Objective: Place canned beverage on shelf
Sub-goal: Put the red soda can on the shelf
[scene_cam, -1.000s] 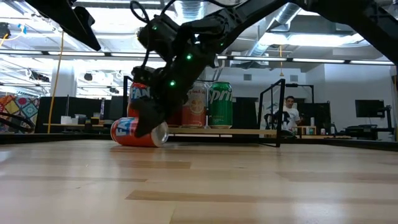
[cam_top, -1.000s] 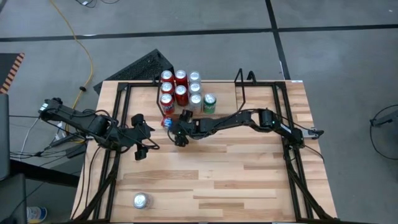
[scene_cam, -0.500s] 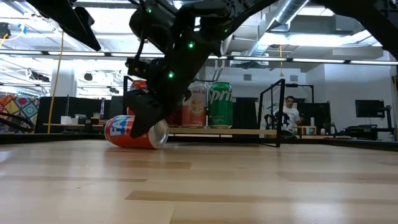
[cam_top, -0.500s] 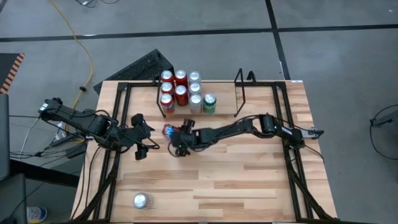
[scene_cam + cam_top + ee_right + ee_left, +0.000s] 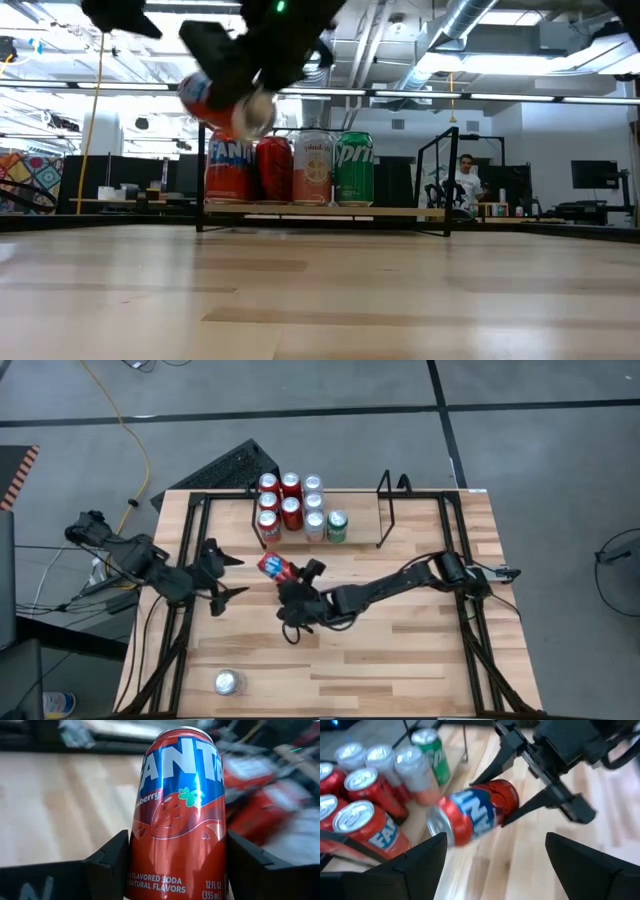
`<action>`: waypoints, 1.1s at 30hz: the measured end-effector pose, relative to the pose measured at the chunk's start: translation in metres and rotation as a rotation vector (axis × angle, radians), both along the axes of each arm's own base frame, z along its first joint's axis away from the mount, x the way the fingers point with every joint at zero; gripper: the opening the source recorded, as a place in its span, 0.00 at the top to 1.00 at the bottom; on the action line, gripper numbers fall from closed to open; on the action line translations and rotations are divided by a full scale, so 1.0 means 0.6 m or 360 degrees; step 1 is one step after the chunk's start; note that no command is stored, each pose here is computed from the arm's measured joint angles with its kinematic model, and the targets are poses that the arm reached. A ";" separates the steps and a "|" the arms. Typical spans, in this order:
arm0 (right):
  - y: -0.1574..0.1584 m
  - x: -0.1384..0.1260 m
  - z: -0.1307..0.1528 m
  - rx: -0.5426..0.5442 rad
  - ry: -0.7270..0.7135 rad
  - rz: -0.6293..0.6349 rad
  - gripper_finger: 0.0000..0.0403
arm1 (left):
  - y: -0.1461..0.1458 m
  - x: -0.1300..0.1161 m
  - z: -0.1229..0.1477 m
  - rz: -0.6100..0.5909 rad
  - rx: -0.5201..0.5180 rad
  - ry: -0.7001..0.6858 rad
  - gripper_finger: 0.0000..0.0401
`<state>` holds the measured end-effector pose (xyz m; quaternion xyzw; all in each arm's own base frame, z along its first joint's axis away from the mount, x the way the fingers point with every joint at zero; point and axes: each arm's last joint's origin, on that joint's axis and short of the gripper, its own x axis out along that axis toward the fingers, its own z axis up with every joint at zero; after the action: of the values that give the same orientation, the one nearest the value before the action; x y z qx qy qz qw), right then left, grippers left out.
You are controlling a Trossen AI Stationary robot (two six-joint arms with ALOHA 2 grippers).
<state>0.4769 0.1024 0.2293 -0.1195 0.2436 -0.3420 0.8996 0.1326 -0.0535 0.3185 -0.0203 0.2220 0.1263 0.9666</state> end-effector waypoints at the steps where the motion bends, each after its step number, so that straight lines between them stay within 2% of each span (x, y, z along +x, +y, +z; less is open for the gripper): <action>1: 0.006 -0.004 0.006 -0.0033 -0.0024 -0.0032 0.41 | 0.001 -0.006 0.005 -0.0001 -0.0022 -0.0046 0.20; 6: 0.046 -0.024 0.039 -0.0234 -0.0055 -0.0087 0.41 | 0.009 -0.036 0.030 0.0000 -0.0157 -0.0289 0.20; 10: 0.080 -0.030 0.049 -0.0366 -0.0064 -0.0074 0.41 | 0.012 -0.043 0.024 -0.0044 -0.0238 -0.0518 0.20; 16: 0.111 -0.043 0.084 -0.0475 -0.0082 -0.0034 0.41 | 0.013 -0.049 -0.009 -0.0307 -0.0510 -0.0721 0.20; 25: 0.145 -0.050 0.116 -0.0614 -0.0113 0.0110 0.41 | 0.020 -0.055 -0.011 -0.0534 -0.0703 -0.0760 0.20; 33: 0.169 -0.060 0.129 -0.0684 -0.0112 0.0176 0.41 | 0.012 -0.034 -0.016 -0.0606 -0.0812 -0.0685 0.18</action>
<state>0.4410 0.2035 0.3065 -0.3096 0.1267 -0.3401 0.8789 0.1119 -0.0461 0.3091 -0.2446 0.0380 -0.1219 0.9612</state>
